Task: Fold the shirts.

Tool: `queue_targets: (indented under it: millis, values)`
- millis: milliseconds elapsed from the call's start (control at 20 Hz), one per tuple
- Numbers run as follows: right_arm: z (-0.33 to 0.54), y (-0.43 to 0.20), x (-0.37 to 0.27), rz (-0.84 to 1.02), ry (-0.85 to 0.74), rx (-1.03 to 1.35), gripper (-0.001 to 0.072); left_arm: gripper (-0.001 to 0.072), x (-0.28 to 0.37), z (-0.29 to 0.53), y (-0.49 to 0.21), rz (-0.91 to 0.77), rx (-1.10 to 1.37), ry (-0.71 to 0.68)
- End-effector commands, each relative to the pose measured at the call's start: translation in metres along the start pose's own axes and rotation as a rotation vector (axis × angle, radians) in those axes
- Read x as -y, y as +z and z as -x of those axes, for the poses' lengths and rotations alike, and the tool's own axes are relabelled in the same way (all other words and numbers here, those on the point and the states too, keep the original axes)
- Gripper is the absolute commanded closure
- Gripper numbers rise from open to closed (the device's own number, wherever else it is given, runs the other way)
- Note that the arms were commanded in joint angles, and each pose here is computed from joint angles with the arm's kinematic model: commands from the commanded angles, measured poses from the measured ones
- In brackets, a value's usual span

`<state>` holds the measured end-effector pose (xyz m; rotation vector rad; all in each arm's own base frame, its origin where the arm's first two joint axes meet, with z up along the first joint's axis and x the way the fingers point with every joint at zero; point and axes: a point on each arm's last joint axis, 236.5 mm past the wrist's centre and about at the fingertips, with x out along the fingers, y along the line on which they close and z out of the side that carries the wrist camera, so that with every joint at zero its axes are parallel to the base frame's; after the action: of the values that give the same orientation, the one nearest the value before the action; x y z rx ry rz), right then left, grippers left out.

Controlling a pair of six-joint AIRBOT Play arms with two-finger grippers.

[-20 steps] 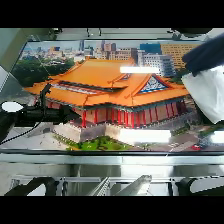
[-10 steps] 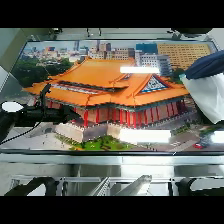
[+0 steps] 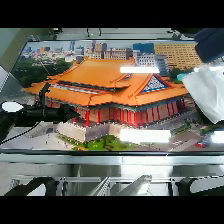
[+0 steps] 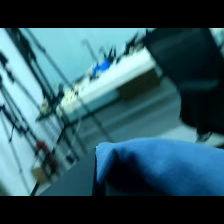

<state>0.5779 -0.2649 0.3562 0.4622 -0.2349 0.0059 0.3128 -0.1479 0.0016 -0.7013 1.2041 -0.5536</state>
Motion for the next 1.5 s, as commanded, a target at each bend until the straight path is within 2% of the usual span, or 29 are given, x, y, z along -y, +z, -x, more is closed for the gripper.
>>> queue_targets:
  millis: [0, 100, 250, 350, 450, 600, 900, 1000, 1200, 1450]
  values:
    - [0.013, -0.002, 0.027, 0.147, -0.032, -0.057, 0.0700, 0.0698, 0.006, 0.000, 0.005, 0.013, 0.021, -0.023]
    - [0.041, -0.086, 0.061, 0.048, -0.073, -0.389, 0.0700, 0.0698, 0.009, 0.000, 0.008, 0.011, 0.033, -0.035]
    - [0.092, -0.186, 0.030, -0.184, 0.104, -0.747, 0.0702, 0.0698, 0.006, 0.000, 0.012, 0.004, 0.048, -0.026]
    - [0.116, -0.218, 0.025, -0.358, 0.094, -0.866, 0.0702, 0.0699, 0.009, -0.001, 0.008, 0.011, 0.035, -0.035]
    - [0.123, -0.220, 0.037, -0.458, 0.034, -0.869, 0.0701, 0.0698, 0.016, -0.005, -0.001, 0.017, -0.002, -0.047]
    - [0.136, -0.207, 0.047, -0.495, 0.011, -0.869, 0.0701, 0.0699, 0.025, -0.013, -0.012, -0.007, -0.040, -0.056]
    - [0.200, -0.194, 0.042, -0.593, 0.076, -0.997, 0.0700, 0.0698, 0.014, -0.026, -0.015, 0.026, -0.073, -0.044]
    - [0.223, -0.187, 0.049, -0.626, 0.051, -0.968, 0.0700, 0.0699, 0.010, -0.032, -0.022, 0.042, -0.111, -0.048]
    - [0.270, -0.188, 0.052, -0.716, 0.049, -0.869, 0.0699, 0.0699, 0.018, -0.030, -0.020, -0.032, -0.098, -0.077]
    - [0.296, -0.218, 0.072, -0.769, 0.007, -0.817, 0.0696, 0.0698, 0.035, -0.008, -0.005, -0.112, -0.009, -0.102]
